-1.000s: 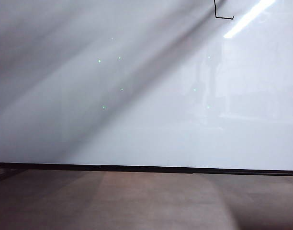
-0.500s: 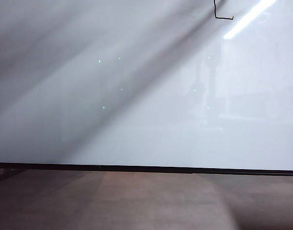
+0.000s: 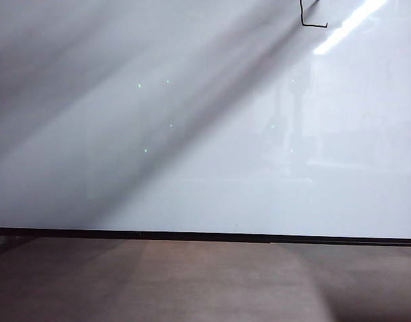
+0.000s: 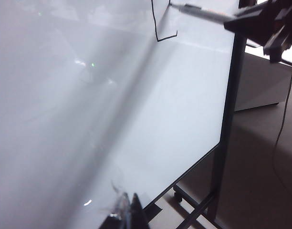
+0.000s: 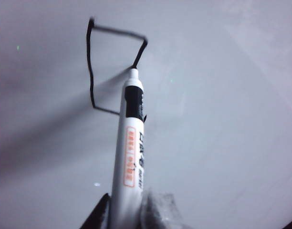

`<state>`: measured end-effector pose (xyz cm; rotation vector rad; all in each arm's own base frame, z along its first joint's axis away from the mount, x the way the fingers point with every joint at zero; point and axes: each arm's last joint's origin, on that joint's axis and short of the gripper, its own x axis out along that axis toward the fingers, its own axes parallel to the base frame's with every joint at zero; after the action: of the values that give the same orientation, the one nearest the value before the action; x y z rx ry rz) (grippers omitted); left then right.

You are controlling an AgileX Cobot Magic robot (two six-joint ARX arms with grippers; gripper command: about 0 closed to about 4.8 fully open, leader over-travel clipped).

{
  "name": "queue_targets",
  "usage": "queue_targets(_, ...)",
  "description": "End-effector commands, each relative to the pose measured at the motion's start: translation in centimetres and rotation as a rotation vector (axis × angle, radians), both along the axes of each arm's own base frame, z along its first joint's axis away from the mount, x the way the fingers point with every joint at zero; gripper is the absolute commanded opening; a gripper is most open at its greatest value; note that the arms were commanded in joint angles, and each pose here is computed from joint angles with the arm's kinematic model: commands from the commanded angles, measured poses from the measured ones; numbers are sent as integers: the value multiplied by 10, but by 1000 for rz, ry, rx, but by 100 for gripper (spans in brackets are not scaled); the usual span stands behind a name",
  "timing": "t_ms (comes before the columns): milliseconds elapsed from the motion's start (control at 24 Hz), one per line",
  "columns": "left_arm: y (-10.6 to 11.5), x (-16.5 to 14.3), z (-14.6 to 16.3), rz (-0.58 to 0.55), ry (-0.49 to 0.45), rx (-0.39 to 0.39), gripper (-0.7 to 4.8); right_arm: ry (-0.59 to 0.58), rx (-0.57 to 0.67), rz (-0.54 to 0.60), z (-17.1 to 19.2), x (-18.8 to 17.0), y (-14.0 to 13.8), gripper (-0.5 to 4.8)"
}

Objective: Reach to the right to find the marker pen, pick it up, and write the number 0 on the whiteboard.

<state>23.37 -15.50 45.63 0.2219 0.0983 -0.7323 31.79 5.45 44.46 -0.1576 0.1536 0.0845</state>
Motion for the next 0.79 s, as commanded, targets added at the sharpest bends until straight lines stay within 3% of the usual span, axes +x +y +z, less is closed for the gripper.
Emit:
queue_targets(42,1,-1,3,-2,-18,-2,-5,14,-1,-20,-2,1,-1,-4)
queue_targets(791,1,-1,2,-3,-11,2,-5,72,-7,-39,-8,1,-2,-4)
